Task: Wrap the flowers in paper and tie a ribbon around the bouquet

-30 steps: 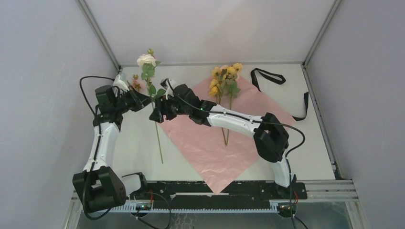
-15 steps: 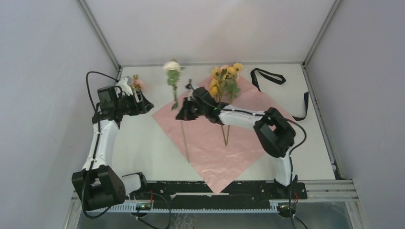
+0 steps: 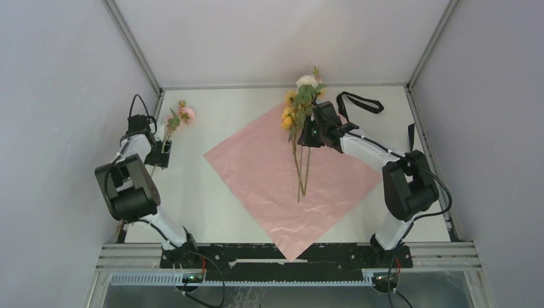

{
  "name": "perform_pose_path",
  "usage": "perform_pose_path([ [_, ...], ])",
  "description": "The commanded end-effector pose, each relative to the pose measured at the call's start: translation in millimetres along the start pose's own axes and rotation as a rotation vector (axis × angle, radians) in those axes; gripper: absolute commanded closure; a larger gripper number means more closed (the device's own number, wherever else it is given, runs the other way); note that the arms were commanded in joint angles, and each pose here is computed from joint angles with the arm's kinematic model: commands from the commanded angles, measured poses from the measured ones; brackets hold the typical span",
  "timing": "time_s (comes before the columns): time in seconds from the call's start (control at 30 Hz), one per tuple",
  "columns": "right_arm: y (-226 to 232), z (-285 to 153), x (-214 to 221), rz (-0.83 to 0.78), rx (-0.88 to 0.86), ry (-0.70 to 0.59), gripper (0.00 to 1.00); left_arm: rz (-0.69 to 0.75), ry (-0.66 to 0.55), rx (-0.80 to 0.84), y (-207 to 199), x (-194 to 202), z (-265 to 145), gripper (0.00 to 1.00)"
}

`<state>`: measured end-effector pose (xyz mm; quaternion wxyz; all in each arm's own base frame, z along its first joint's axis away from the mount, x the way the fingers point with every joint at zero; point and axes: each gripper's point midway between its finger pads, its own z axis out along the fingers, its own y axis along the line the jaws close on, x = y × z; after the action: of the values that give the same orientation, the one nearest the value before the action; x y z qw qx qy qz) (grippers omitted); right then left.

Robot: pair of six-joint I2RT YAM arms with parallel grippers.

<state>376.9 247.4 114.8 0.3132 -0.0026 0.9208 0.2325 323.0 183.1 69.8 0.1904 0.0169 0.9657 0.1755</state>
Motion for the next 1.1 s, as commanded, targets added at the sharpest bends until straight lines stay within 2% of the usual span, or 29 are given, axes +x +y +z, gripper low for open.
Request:
perform_pose_path([
  [0.0, -31.3, 2.5, 14.0, -0.02, 0.07, 0.081, 0.6, 0.043, -0.028, -0.076, 25.0, -32.0, 6.6, 0.15],
  [0.07, -38.8, -1.1, 14.4, -0.041, 0.104, 0.101, 0.54, 0.027, -0.043, -0.073, 26.4, -42.3, 14.4, 0.16],
  [0.17, -43.7, -10.2, 15.0, -0.081, 0.139, 0.13, 0.49, 0.006, -0.025, -0.045, 24.9, -52.7, 28.4, 0.2],
  [0.4, -34.4, -35.1, 21.3, -0.133, 0.164, 0.139, 0.47, -0.06, 0.082, 0.037, 4.1, -43.3, 60.6, 0.38],
  [0.5, -17.0, -47.8, 21.2, -0.163, 0.12, 0.125, 0.46, -0.069, 0.109, 0.087, -7.5, -37.4, 66.6, 0.58],
  [0.6, 1.6, -57.6, 23.7, -0.209, 0.07, 0.114, 0.45, -0.089, 0.142, 0.1, -11.3, -32.6, 71.0, 0.91],
  [0.63, 6.6, -60.1, 25.1, -0.226, 0.062, 0.11, 0.45, -0.097, 0.144, 0.103, -12.0, -32.8, 70.7, 0.99],
  [0.73, 19.8, -66.0, 29.4, -0.267, 0.039, 0.103, 0.44, -0.148, 0.11, 0.106, -9.0, -40.5, 60.8, 1.0],
  [0.83, 30.8, -74.4, 32.7, -0.279, 0.01, 0.099, 0.44, -0.256, 0.014, 0.174, -9.0, -58.9, 33.0, 1.0],
  [0.97, 58.2, -88.0, 32.9, -0.322, -0.076, 0.062, 0.44, -0.372, -0.16, 0.297, -16.4, -91.8, -36.5, 1.0],
  [1.07, 97.2, -101.9, 35.1, -0.382, -0.211, 0.018, 0.41, -0.455, -0.339, 0.51, -41.9, -118.5, -108.5, 1.0],
])
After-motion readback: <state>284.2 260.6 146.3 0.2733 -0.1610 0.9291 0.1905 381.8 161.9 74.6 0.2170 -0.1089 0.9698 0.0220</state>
